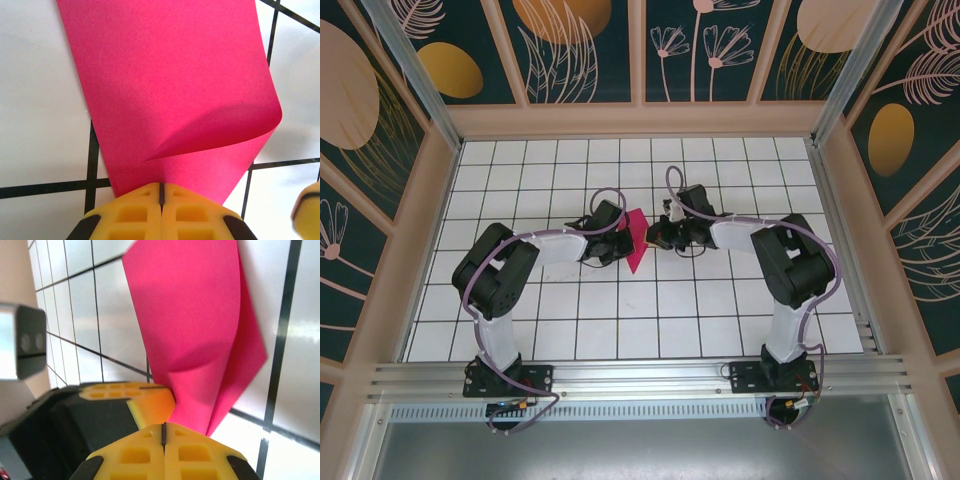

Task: Fold a paper plane with a square sheet of paper (pick it up from the middle)
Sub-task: Third fold the triangle at the center of the table.

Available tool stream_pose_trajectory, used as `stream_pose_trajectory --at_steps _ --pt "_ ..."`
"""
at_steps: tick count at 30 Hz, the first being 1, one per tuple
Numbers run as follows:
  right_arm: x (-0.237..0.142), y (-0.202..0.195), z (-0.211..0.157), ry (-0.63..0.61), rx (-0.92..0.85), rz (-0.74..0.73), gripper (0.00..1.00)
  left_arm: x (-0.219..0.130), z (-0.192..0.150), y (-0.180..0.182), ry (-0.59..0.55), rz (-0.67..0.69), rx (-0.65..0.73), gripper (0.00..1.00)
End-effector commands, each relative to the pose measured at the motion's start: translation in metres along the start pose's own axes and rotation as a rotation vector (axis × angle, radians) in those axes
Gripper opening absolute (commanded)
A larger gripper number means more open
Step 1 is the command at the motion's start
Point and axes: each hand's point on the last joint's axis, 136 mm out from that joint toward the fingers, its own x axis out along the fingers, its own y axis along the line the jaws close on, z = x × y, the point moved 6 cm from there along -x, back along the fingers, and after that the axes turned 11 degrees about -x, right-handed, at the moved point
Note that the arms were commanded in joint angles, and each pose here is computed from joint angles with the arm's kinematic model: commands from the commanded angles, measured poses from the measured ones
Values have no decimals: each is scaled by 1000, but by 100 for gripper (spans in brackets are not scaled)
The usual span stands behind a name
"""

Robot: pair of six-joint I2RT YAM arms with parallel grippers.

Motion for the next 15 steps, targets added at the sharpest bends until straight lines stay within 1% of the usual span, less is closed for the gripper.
stream_pose_trajectory --at_steps 1,8,15 --pt "12 -5 -1 36 -7 -22 1 -1 0 18 -8 100 0 0" --pt "26 -16 -6 75 10 -43 1 0 -1 18 -1 106 5 0" --pt "27 -33 -2 61 47 -111 0 1 -2 21 16 124 27 0"
